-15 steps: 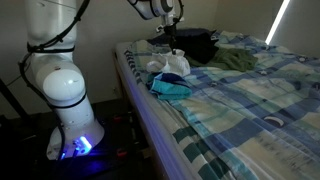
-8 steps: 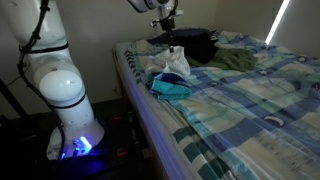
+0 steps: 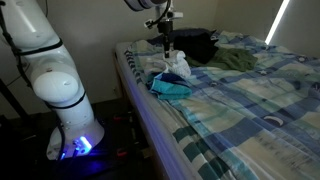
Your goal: Move the white cloth to the right side of the bed
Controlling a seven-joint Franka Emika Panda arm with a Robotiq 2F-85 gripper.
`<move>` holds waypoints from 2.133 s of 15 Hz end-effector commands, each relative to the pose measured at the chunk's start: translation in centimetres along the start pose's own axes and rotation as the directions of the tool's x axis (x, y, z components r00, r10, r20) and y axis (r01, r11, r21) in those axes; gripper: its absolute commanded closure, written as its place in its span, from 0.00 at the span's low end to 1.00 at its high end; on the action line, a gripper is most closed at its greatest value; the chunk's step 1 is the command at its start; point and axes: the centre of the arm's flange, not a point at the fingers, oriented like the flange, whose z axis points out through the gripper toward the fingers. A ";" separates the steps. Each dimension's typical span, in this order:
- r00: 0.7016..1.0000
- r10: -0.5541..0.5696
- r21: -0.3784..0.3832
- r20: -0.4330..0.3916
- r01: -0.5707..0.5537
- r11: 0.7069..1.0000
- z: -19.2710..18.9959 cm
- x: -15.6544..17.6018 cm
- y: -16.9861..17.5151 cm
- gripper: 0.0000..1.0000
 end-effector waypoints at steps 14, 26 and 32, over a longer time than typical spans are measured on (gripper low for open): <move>0.976 -0.143 0.024 0.162 0.141 0.990 12.2 -2.6 1.2 0.99; 0.966 -0.178 -0.012 0.189 0.184 0.983 8.1 -4.0 2.2 0.42; 0.967 -0.190 -0.029 0.168 0.197 0.980 4.6 -5.4 2.9 0.00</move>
